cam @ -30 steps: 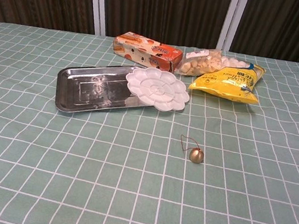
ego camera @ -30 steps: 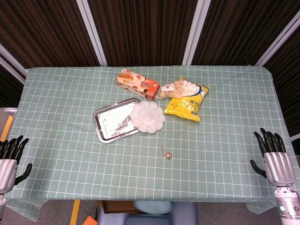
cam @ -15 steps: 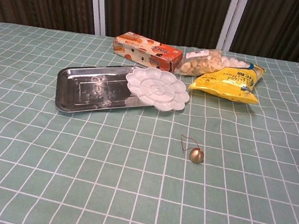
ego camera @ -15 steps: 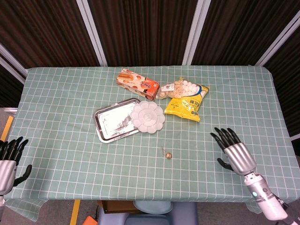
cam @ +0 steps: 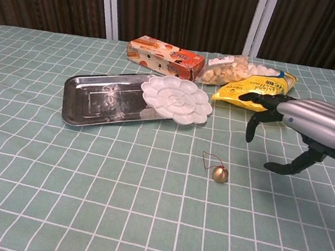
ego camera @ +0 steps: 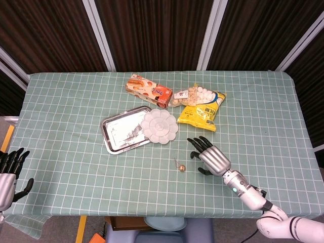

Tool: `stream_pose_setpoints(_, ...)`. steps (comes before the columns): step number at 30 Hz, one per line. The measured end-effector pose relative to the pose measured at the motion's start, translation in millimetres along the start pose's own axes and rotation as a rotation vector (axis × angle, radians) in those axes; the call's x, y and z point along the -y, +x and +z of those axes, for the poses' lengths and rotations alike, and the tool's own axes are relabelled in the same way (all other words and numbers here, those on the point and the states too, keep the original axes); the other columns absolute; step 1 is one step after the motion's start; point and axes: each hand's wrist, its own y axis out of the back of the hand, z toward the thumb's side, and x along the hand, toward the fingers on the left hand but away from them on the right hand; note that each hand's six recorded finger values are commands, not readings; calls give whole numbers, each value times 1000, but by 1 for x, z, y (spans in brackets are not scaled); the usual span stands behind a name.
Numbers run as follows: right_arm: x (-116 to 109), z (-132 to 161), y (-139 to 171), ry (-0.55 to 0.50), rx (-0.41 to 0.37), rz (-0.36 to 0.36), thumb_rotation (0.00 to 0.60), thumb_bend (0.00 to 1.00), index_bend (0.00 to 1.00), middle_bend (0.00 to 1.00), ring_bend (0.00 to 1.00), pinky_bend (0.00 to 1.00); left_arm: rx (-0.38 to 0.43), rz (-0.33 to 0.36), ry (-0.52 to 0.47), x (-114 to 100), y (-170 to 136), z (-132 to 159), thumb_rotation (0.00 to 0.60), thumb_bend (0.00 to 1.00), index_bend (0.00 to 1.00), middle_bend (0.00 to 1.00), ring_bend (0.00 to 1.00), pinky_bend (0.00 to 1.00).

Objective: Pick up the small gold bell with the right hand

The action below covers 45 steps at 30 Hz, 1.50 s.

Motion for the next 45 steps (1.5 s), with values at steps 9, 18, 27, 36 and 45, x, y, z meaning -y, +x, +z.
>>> stream_pose_setpoints(9, 16, 15, -21, -8, -26, 26, 600, 413, 602, 84, 0, 0, 3, -1, -7, 0, 0, 0, 600, 411, 0, 0, 0, 46)
stream_pose_setpoints(18, 28, 28, -35, -10, -46, 41, 600, 437, 617, 91, 0, 0, 0, 16, -13, -5, -1, -2, 600, 410, 0, 0, 0, 47)
stream_pose_setpoints(27, 32, 32, -41, -20, -48, 47, 600, 484, 637, 99, 0, 0, 2, 18, -14, -6, -2, -3, 600, 410, 0, 0, 0, 47)
stream_pose_setpoints(36, 35, 34, -43, -20, -51, 52, 600, 487, 662, 106, 0, 0, -1, 17, -16, -6, -2, -4, 600, 410, 0, 0, 0, 46)
stream_pose_setpoints(45, 37, 33, -43, -16, -36, 43, 600, 503, 724, 135, 0, 0, 4, 5, -23, -6, -3, -4, 600, 409, 0, 0, 0, 48)
